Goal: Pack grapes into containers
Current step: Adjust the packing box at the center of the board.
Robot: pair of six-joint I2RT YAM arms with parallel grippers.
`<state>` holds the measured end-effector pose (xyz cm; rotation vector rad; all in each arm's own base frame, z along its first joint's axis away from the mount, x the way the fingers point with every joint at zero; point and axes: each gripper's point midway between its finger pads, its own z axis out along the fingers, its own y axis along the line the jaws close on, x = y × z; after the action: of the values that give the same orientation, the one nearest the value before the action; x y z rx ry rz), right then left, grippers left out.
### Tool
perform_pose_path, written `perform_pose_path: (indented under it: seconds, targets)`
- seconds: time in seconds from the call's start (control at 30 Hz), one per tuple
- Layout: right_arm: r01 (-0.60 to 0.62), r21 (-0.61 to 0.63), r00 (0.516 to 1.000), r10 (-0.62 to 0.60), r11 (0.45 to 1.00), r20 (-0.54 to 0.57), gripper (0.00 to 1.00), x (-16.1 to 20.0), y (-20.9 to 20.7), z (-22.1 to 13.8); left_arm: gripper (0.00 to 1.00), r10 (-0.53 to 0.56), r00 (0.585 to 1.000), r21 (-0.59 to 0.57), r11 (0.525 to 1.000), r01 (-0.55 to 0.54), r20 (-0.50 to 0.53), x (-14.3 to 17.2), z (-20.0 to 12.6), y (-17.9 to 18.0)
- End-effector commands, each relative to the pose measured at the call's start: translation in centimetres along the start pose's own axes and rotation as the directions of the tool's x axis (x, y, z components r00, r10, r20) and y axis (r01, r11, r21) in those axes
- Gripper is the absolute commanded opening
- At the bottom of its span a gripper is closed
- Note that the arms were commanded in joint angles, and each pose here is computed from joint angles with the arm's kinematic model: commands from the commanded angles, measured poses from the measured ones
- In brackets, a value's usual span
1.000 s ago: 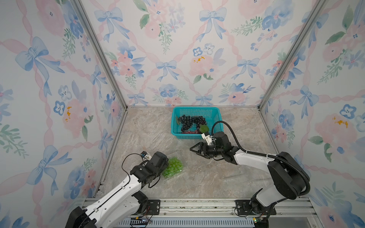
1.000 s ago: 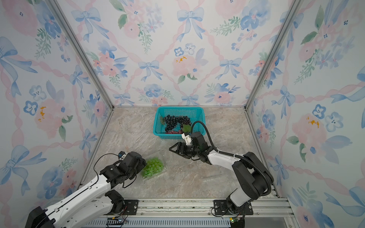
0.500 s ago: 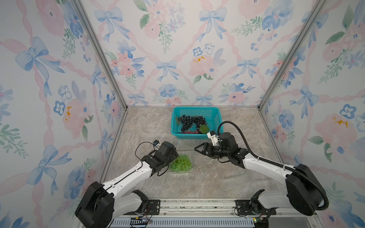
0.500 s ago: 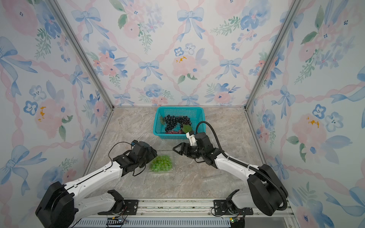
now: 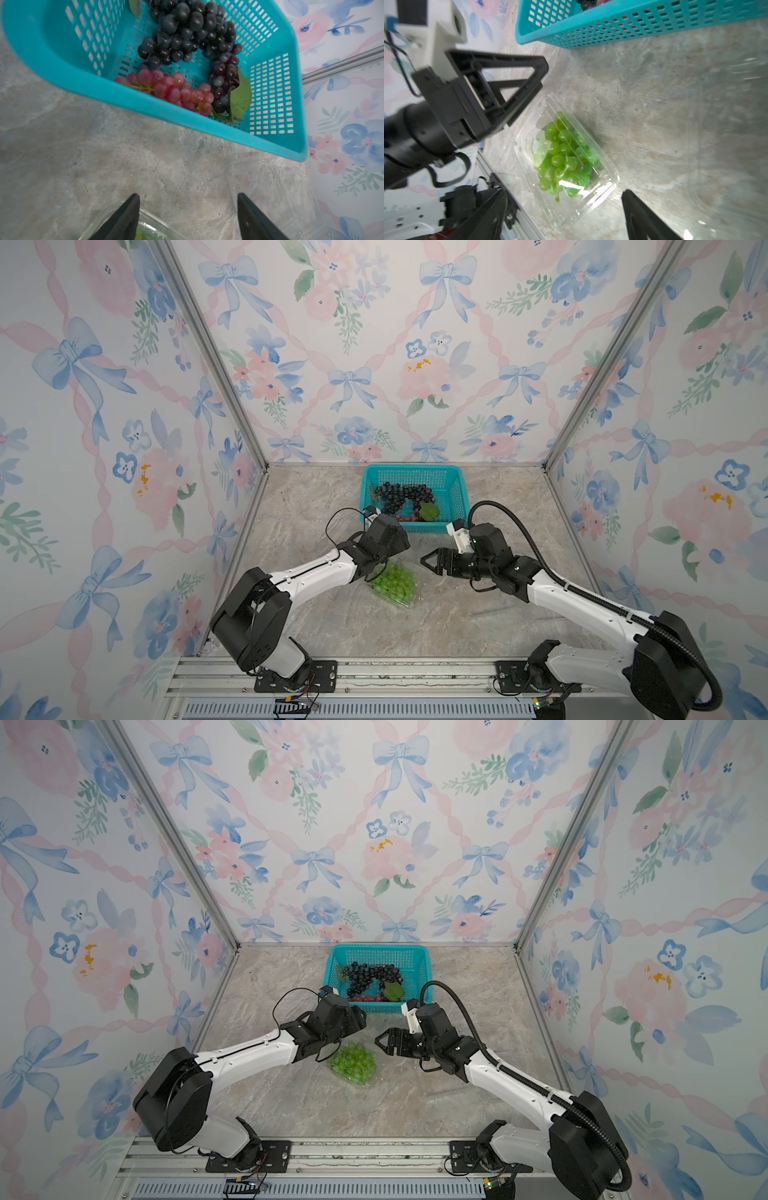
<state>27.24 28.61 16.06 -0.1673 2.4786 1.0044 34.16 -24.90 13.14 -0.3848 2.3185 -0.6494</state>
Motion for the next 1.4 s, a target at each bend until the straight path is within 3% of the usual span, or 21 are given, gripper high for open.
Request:
perform_pose_path:
  seconds: [0.0,0.13,0.3,0.43,0.53,0.63,0.73,0.93,1.13,1.37]
  targets:
    - [0.151,0.08,0.988,-0.148,0.985,-0.039,0.86,0.6,0.7,-0.4,0.75,0.037,0.996,0.007,0.999,-0.037,0.087,-2.8,-2.1,0.8]
    - [0.181,0.053,0.983,-0.18,0.982,-0.034,0.84,0.4,2.3,0.0,0.72,-0.008,0.991,0.002,1.0,0.008,0.133,-3.7,-5.9,4.3]
    - [0.259,0.006,0.964,-0.258,0.966,-0.07,0.55,0.3,4.9,1.3,0.57,-0.076,0.995,-0.036,0.996,0.078,0.06,0.4,-8.5,8.7]
    - [0.303,-0.005,0.946,-0.301,0.953,-0.116,0.41,0.0,6.0,3.4,0.49,-0.132,0.991,-0.07,0.988,0.134,0.025,2.5,-9.8,11.0]
    - [0.283,-0.049,0.951,-0.287,0.958,-0.115,0.44,-0.9,7.0,4.4,0.47,-0.148,0.989,-0.103,0.984,0.149,0.009,3.4,-10.5,12.3]
    - [0.232,-0.112,0.966,-0.242,0.966,-0.092,0.58,-2.0,7.9,4.6,0.54,-0.146,0.988,-0.12,0.983,0.139,-0.046,4.6,-10.0,12.5]
    - [0.201,-0.112,0.972,-0.212,0.973,-0.098,0.64,-2.2,7.2,5.4,0.58,-0.111,0.989,-0.123,0.988,0.098,-0.102,5.3,-9.1,11.3]
    - [0.157,-0.132,0.983,-0.167,0.979,-0.076,0.66,-2.6,6.2,4.3,0.72,-0.054,0.987,-0.068,0.997,0.044,-0.149,5.2,-7.5,8.1]
    - [0.129,-0.101,0.989,-0.135,0.986,-0.053,0.68,-2.8,4.2,2.7,0.72,-0.061,0.978,-0.003,0.998,0.061,-0.201,6.0,-5.3,5.7]
    - [0.11,-0.082,0.993,-0.113,0.991,-0.032,0.69,-2.9,2.7,1.3,0.71,0.009,0.977,0.046,0.999,0.001,-0.211,5.5,-2.8,1.7]
